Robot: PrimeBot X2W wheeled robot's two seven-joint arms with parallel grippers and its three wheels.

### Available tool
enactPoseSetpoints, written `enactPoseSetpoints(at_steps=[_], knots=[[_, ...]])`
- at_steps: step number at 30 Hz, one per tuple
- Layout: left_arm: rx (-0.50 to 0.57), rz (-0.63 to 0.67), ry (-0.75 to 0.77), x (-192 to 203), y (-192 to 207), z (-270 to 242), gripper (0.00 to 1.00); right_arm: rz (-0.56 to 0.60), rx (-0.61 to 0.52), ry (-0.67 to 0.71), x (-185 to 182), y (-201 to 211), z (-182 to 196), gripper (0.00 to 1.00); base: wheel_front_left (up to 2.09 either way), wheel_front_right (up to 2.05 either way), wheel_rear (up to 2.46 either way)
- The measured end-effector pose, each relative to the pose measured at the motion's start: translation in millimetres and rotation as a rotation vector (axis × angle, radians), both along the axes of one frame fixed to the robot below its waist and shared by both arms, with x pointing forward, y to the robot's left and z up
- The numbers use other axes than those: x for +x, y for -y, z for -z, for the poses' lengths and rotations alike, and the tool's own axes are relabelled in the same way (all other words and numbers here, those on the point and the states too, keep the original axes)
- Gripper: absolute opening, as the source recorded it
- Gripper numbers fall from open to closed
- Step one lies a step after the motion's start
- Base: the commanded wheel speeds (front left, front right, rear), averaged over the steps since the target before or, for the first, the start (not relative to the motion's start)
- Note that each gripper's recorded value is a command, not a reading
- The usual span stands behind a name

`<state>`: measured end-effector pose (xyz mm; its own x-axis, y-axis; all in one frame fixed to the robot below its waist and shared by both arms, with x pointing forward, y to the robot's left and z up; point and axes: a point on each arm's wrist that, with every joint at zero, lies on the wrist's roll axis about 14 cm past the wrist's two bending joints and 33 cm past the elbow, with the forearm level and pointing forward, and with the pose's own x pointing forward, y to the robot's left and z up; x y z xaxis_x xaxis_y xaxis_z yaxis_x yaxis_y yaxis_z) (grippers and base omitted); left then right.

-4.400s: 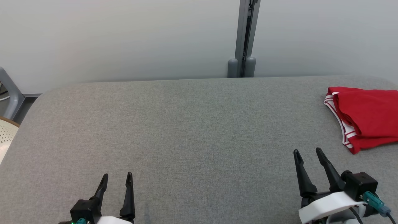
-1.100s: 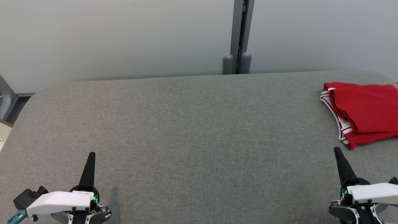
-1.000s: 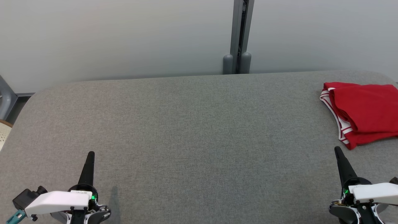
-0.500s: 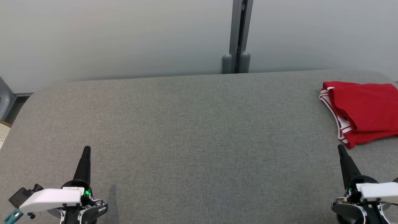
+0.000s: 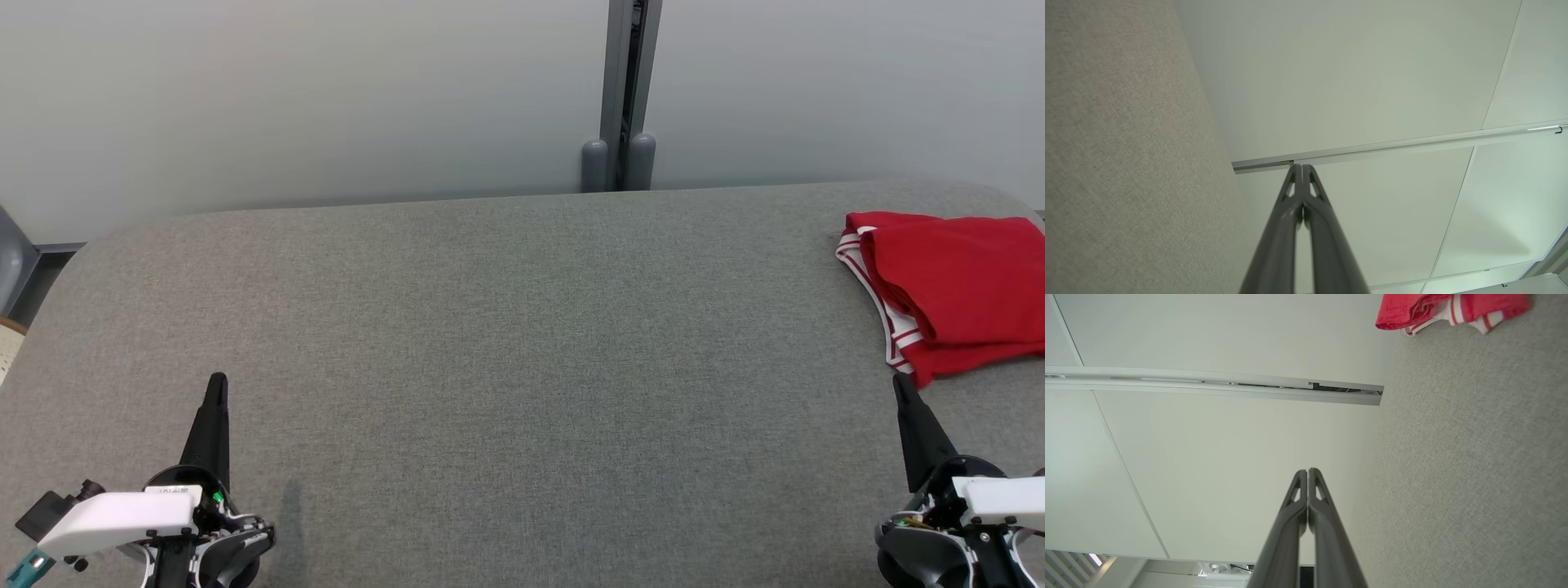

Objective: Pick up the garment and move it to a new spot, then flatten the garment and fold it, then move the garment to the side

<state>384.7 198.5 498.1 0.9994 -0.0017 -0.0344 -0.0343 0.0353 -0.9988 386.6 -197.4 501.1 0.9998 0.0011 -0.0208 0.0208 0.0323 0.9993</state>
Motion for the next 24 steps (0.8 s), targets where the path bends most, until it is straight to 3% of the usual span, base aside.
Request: enactPoseSetpoints(at_steps=[24], knots=[[-0.04, -0.003, 0.022, 2.4, -1.3, -5.1, 0.0, 0.001, 0.039, 0.011, 1.0, 1.9, -3.1, 0.0, 0.0, 0.0, 0.0]])
